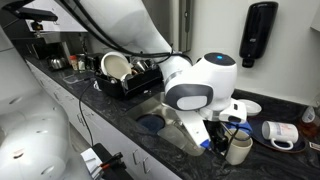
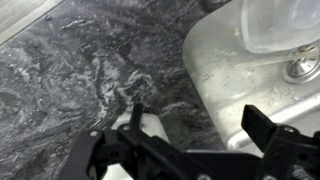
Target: Remove the mug from the sink and place it on the right side of the countertop
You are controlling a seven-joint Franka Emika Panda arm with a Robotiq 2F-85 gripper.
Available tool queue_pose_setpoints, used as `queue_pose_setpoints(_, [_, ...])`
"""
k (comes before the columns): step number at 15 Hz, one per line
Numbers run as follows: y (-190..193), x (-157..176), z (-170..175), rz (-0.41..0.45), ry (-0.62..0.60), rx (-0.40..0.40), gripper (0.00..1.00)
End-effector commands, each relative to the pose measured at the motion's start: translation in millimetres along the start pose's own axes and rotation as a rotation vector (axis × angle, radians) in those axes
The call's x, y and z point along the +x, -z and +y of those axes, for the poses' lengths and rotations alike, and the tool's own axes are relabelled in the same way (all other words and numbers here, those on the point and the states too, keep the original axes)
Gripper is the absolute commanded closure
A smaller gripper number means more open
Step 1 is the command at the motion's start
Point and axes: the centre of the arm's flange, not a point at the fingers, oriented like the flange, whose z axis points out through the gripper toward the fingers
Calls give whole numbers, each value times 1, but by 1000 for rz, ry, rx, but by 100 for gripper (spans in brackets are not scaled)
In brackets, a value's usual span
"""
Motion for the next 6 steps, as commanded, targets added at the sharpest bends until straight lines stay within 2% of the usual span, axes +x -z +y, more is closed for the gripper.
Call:
queue_pose_setpoints(1, [27,-13,-6,-156,25,103,0])
queue_pose_setpoints(4, [47,-22,-20,-266,4,93,0])
queue_pose_setpoints(6, [61,-24,-32,-295,4,60,0])
